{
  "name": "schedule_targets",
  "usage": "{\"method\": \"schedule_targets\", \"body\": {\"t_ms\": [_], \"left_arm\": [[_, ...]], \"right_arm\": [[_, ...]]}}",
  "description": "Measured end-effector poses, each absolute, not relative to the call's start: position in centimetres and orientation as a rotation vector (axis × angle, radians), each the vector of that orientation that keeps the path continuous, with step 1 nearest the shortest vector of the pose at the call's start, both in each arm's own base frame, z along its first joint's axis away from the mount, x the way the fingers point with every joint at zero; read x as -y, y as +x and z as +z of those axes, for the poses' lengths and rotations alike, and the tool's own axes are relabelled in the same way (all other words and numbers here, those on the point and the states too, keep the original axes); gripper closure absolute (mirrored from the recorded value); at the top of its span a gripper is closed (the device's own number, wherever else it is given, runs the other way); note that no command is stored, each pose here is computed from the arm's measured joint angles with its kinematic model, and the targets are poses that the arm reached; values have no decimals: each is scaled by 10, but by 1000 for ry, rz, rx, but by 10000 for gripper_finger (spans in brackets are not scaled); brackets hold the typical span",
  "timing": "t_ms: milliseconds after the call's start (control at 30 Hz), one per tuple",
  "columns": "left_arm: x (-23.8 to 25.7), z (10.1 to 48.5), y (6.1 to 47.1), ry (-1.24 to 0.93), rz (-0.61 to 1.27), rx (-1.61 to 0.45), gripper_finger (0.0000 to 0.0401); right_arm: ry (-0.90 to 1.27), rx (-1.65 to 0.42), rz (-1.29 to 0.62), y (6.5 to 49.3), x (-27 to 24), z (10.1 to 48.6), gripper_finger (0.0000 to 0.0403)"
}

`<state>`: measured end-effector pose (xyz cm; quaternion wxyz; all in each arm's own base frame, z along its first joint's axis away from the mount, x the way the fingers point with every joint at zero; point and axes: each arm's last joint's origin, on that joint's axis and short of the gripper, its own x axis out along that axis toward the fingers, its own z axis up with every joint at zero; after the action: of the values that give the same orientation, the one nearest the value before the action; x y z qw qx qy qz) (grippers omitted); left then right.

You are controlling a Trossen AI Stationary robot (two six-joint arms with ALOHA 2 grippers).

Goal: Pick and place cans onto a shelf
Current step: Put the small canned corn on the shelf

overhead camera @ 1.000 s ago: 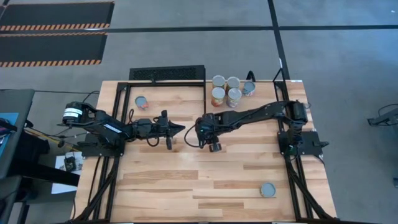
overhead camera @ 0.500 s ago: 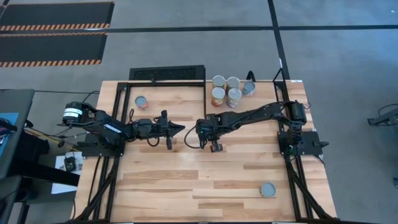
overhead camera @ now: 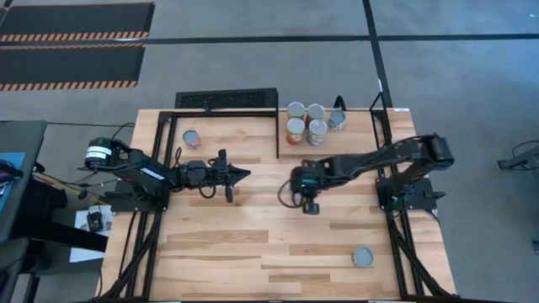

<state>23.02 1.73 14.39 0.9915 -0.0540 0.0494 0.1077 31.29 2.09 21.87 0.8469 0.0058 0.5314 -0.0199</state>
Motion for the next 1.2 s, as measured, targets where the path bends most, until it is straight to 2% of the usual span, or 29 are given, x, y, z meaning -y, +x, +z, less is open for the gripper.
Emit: {"method": "schedule_targets", "body": {"t_ms": [233, 400, 533, 833, 1200], "left_arm": [[-18, 144, 230, -111, 225, -100, 400], [-18, 144, 230, -111, 227, -99, 400], [-18, 144, 230, -111, 227, -99, 400], [-18, 144, 230, -110, 228, -99, 400], [-18, 144, 230, -109, 235, -100, 400]], "right_arm": [[142, -1260, -294, 251, 0, 224, 394], [167, -1221, -513, 227, 33, 245, 393], [156, -1208, -618, 217, 64, 250, 394], [124, -1166, -637, 218, 113, 245, 393], [151, -1277, -638, 219, 136, 224, 392]]}}
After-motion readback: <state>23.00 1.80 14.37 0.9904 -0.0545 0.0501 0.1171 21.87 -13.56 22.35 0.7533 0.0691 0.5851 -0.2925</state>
